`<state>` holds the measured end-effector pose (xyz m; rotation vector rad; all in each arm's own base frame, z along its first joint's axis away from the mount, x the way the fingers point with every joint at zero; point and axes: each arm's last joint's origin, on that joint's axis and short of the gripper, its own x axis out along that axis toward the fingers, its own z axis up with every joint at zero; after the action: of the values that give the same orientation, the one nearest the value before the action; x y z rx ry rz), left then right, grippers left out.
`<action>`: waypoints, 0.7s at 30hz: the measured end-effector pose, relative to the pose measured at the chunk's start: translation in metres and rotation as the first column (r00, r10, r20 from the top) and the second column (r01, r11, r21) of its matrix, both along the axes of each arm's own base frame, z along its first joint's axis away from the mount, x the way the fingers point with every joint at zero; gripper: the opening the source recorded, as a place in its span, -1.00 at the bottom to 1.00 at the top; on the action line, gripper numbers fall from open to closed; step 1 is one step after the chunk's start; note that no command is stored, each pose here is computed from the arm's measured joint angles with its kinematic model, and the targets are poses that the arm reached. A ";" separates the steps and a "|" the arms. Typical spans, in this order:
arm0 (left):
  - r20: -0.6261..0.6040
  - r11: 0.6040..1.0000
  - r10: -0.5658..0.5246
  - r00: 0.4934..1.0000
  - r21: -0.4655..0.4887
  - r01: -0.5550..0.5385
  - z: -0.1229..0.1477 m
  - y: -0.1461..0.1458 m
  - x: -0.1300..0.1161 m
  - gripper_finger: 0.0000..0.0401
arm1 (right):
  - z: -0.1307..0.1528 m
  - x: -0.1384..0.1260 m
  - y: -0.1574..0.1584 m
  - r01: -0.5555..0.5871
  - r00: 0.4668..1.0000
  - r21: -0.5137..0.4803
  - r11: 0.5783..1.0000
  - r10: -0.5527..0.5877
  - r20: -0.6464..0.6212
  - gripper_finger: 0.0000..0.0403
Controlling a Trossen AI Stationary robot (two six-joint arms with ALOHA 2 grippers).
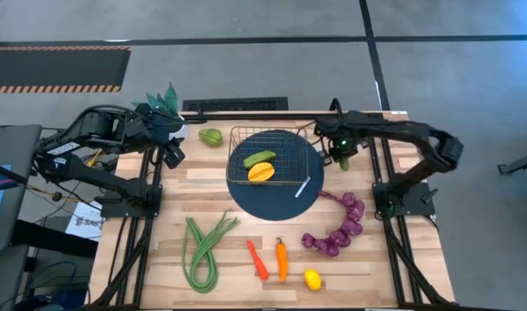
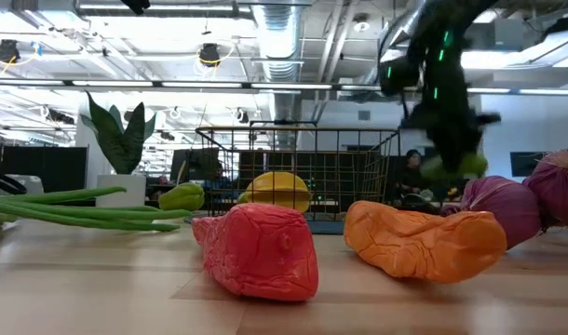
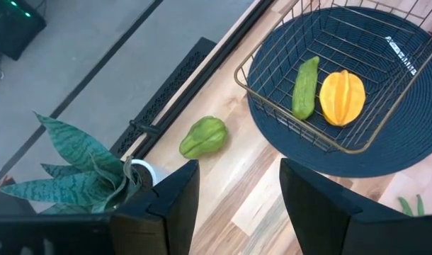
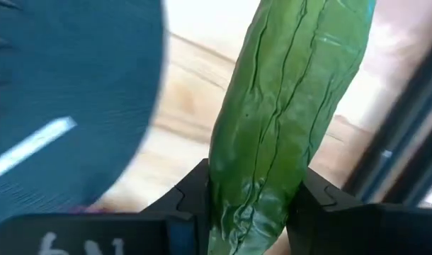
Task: Build produce basket
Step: Put the green cucumber into the wire basket
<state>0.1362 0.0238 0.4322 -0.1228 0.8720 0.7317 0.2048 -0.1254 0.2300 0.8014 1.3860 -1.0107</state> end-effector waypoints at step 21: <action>0.002 0.999 -0.027 1.000 -0.039 0.027 -0.001 -0.001 0.000 -0.09 | 0.157 0.073 0.032 -0.364 0.574 -0.452 0.814 0.579 0.579 -0.36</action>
<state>0.1366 0.0226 0.4316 -0.1456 0.8853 0.6897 0.2776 -0.0930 0.3873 0.4545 0.6860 -0.3689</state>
